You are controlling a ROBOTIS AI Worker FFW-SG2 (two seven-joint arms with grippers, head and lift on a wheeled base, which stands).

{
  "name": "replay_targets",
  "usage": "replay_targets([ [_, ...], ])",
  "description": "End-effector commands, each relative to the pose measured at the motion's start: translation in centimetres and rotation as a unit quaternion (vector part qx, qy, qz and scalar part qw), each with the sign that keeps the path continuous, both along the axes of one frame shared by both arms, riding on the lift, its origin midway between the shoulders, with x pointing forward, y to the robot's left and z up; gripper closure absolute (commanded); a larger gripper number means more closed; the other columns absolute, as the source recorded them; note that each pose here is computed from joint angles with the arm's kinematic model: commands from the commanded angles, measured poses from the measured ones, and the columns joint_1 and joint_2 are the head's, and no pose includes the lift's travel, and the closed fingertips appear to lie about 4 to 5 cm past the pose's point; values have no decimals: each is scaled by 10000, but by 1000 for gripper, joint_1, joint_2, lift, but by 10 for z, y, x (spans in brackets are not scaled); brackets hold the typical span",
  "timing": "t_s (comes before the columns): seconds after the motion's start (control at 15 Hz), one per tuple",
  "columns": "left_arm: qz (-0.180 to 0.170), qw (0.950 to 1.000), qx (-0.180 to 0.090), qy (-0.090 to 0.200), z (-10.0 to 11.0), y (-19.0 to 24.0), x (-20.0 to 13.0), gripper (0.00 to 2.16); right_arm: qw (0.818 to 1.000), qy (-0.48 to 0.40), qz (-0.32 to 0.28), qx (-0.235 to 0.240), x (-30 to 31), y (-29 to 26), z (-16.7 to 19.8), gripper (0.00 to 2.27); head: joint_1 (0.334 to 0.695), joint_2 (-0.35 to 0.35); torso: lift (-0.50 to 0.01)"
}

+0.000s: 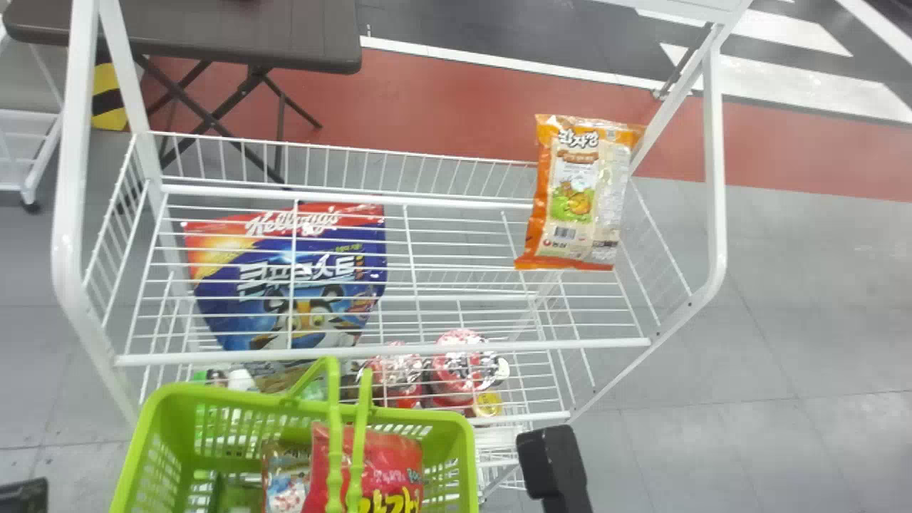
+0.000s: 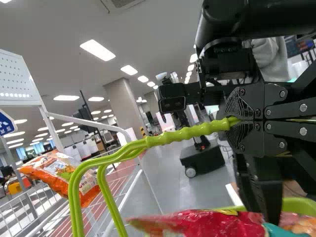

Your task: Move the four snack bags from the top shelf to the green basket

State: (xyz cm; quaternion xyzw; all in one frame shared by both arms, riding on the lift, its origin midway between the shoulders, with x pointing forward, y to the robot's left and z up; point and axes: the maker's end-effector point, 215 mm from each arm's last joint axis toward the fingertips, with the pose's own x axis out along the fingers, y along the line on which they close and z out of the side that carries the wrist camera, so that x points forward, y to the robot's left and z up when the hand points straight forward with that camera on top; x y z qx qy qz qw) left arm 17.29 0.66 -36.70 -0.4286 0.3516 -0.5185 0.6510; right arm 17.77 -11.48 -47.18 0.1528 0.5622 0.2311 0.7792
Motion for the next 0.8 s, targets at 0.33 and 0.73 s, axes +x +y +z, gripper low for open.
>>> replay_targets([
  [0.33, 3, 10000, 27, 0, -1, -3, 0, 1305, 9888, -1134, -836, -498, 68, -81, 41, 56, 695, -350, 0],
  [0.73, -57, 10000, 50, -31, 0, -7, -2, 1305, 9072, -3837, -1530, -801, 226, -148, 124, 66, 695, -350, 0],
])
